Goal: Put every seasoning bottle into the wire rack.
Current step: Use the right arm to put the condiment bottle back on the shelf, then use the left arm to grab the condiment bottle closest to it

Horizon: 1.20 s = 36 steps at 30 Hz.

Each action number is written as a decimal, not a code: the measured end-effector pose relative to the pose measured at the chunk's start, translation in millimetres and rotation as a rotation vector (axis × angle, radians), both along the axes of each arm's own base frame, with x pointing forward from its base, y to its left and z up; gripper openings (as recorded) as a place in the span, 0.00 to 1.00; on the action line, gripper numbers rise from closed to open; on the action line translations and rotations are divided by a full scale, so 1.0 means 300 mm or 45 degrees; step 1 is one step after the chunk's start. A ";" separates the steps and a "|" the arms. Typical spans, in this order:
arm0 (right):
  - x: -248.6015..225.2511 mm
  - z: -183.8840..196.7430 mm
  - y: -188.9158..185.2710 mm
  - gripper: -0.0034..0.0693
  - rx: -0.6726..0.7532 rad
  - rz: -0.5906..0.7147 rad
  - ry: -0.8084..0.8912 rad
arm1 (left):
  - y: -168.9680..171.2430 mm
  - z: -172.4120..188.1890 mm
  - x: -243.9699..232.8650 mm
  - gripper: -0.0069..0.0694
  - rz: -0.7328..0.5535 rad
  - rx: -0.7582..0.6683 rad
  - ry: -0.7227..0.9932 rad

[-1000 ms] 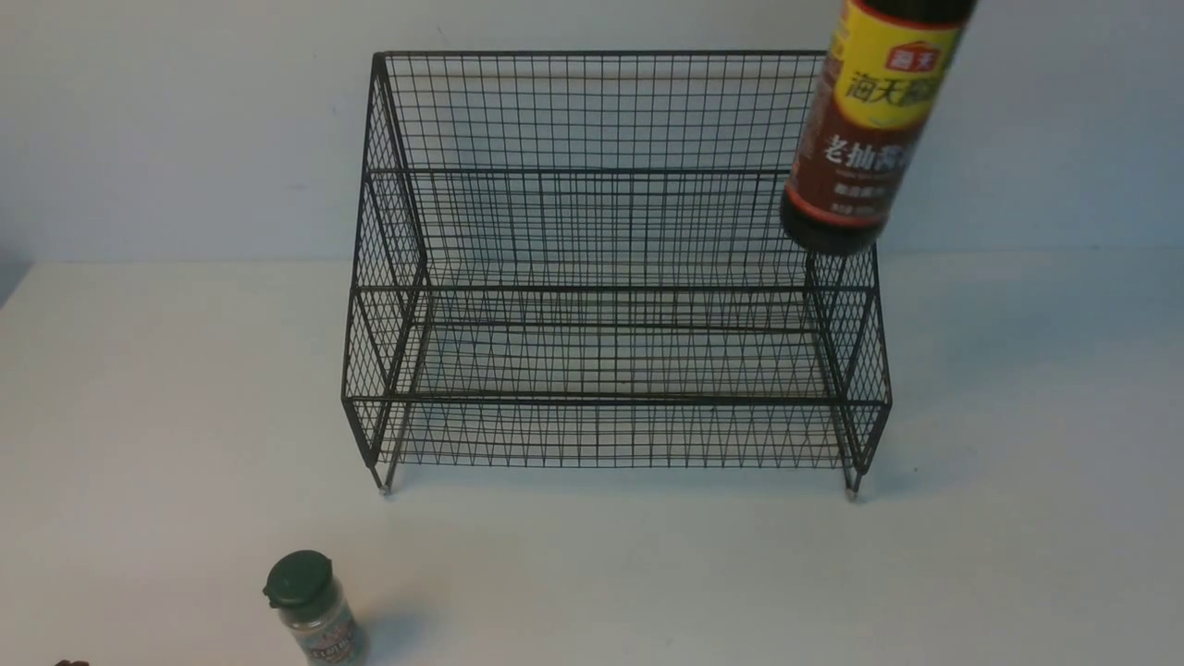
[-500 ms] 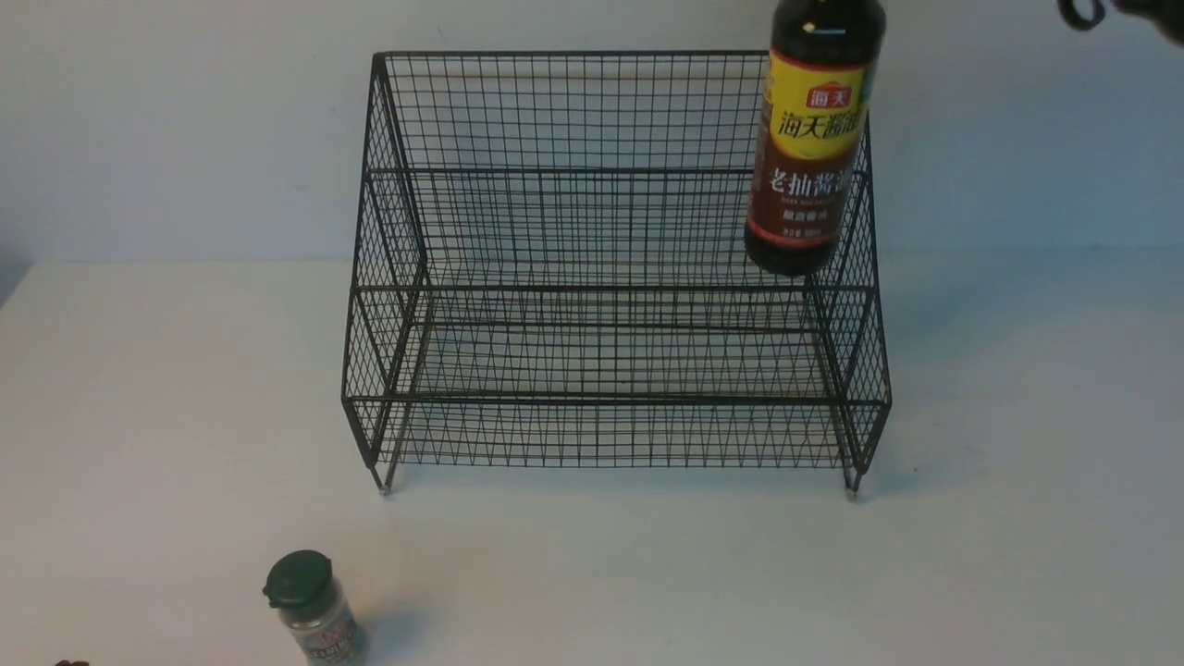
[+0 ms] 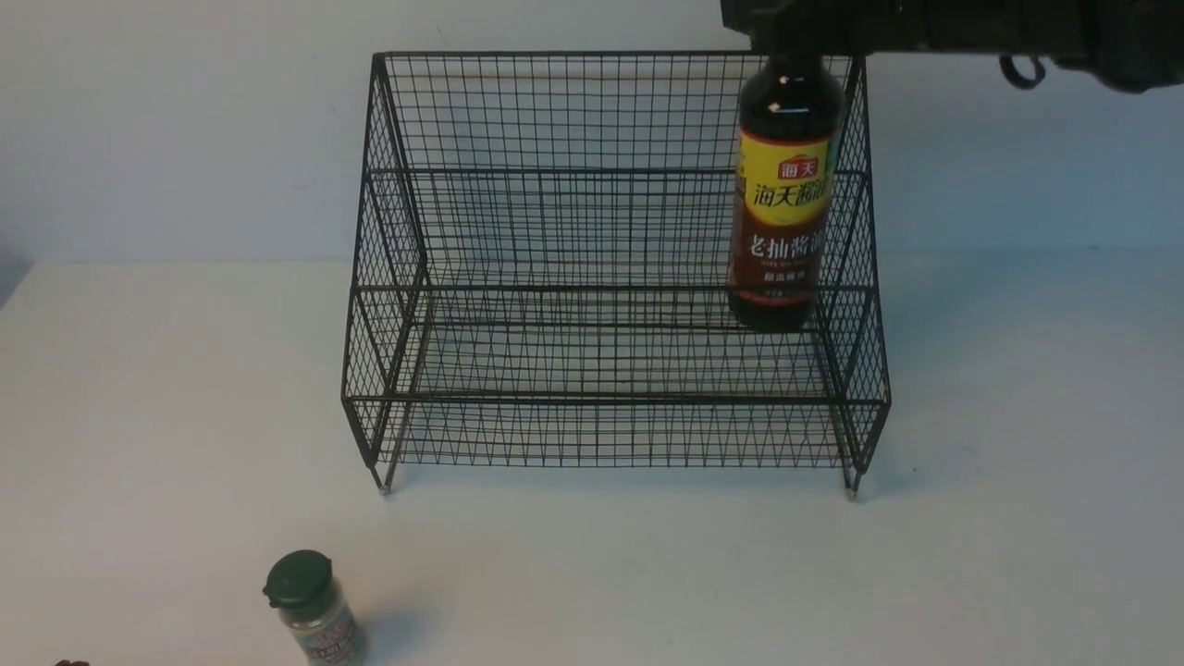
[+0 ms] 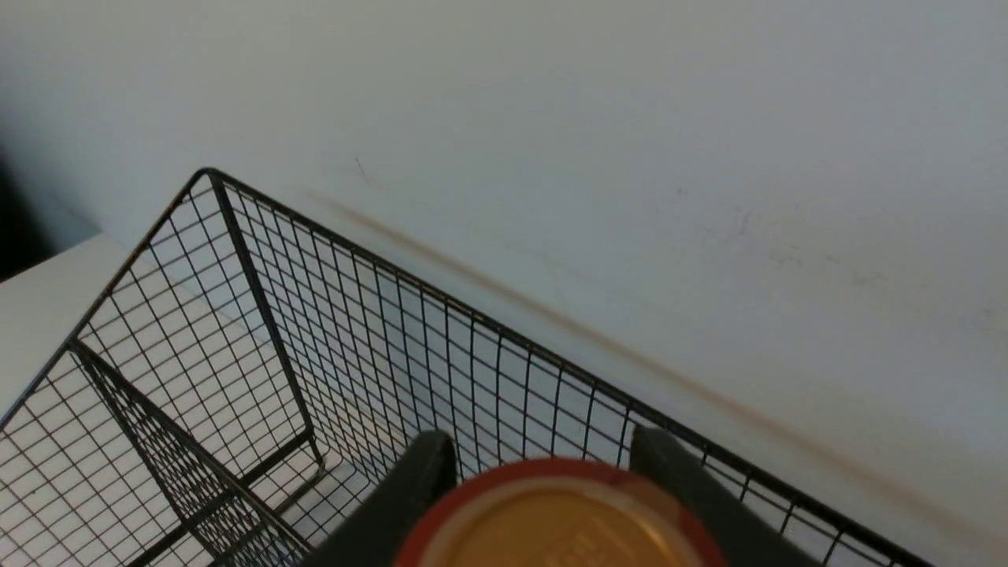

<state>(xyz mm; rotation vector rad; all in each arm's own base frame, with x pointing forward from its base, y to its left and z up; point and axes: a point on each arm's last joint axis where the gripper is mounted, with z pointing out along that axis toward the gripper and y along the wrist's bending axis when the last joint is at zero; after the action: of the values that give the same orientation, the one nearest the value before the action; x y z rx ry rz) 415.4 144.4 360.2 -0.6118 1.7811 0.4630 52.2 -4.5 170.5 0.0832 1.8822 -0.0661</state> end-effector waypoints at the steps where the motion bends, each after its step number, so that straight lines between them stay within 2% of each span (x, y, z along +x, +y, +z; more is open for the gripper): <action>1: 0.003 -0.008 0.002 0.42 -0.005 0.006 0.008 | 0.000 0.000 0.000 0.07 0.000 0.000 0.000; 4: 0.009 -0.030 0.005 0.44 -0.044 0.027 0.023 | 0.000 0.000 0.000 0.07 0.000 0.000 0.000; 15: -0.016 -0.005 0.006 0.76 -0.110 0.084 0.047 | 0.000 0.000 0.000 0.07 0.000 0.000 0.000; 19: -0.038 0.024 -0.001 0.81 -0.152 0.094 0.015 | 0.000 0.000 0.000 0.07 0.000 0.000 0.000; 28: -0.149 0.191 -0.042 0.83 -0.243 0.076 -0.171 | 0.000 0.000 0.000 0.07 0.000 0.000 0.000; 33: -0.240 0.293 -0.070 0.82 -0.223 0.050 -0.225 | 0.000 0.000 0.000 0.07 0.000 0.000 0.000; 35: -0.305 0.347 -0.089 0.78 -0.232 0.040 -0.235 | 0.000 0.000 0.000 0.07 0.000 0.000 0.000; 36: -0.370 0.386 -0.114 0.71 -0.263 0.015 -0.208 | 0.000 0.000 0.000 0.07 0.000 0.000 0.000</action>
<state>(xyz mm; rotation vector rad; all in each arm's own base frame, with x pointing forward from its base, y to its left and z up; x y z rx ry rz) 304.5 110.1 475.9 -0.7820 1.6808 0.2307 52.2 -4.5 170.5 0.0832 1.8822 -0.0661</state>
